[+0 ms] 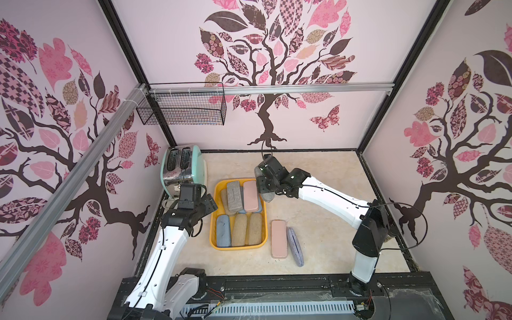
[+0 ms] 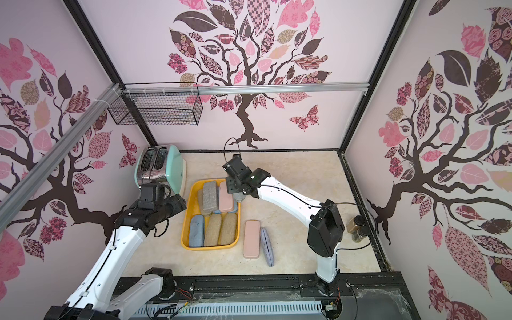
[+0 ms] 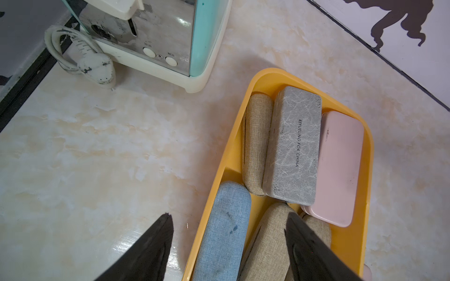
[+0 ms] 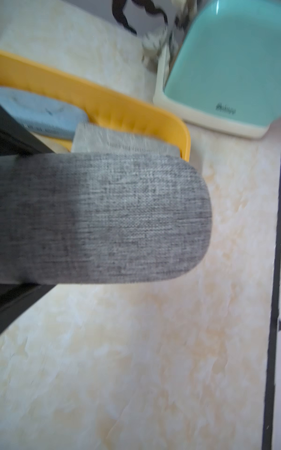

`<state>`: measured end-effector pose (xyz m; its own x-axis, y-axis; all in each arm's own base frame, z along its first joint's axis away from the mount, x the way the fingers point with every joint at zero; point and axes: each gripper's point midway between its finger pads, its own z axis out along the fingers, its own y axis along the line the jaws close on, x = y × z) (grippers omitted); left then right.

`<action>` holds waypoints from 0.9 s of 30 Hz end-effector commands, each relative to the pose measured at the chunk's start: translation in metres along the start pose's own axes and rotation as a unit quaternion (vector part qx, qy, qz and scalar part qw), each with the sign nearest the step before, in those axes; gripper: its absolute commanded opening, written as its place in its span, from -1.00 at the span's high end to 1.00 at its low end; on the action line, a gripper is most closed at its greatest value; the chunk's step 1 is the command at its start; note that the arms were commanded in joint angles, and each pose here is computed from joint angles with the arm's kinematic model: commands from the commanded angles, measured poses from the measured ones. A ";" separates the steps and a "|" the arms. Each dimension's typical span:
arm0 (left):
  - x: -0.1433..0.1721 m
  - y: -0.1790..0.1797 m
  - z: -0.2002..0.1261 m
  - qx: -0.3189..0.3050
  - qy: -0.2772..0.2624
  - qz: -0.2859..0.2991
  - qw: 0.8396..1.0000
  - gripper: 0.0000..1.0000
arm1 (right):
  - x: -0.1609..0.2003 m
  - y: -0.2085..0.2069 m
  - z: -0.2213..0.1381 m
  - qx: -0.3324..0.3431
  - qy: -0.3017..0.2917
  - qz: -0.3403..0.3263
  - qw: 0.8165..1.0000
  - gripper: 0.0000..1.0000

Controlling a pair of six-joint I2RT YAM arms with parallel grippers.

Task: Put the glasses cases into the storage boxes
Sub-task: Pick up the glasses case at the center of the board, then place the glasses case in the storage box.

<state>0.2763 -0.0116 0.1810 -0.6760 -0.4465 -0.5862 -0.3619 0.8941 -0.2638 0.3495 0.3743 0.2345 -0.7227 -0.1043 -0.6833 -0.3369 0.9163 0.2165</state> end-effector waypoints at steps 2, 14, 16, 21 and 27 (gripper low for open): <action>-0.001 0.010 0.001 -0.027 -0.002 -0.005 1.000 -0.51 | 0.005 0.069 0.000 -0.047 -0.004 0.008 0.999 -0.13; -0.006 0.026 -0.005 -0.059 -0.024 -0.017 0.998 -0.53 | 0.029 0.144 0.078 -0.115 0.039 0.040 0.992 -0.09; -0.006 0.027 -0.005 -0.060 -0.025 -0.017 0.998 -0.53 | 0.030 0.148 0.091 -0.113 0.038 0.042 0.992 -0.09; -0.004 0.026 -0.002 -0.061 -0.018 -0.017 0.998 -0.53 | 0.043 0.146 0.123 -0.087 0.054 0.055 0.993 -0.11; -0.003 0.026 -0.001 -0.059 -0.015 -0.017 0.998 -0.53 | 0.062 0.141 0.153 -0.072 0.062 0.065 0.993 -0.12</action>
<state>0.2711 0.0103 0.1806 -0.6417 -0.4643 -0.6105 -0.4432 0.8741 -0.1989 0.3432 0.5550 0.1388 -0.8207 -0.0587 -0.5683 -0.3468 0.8416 0.4140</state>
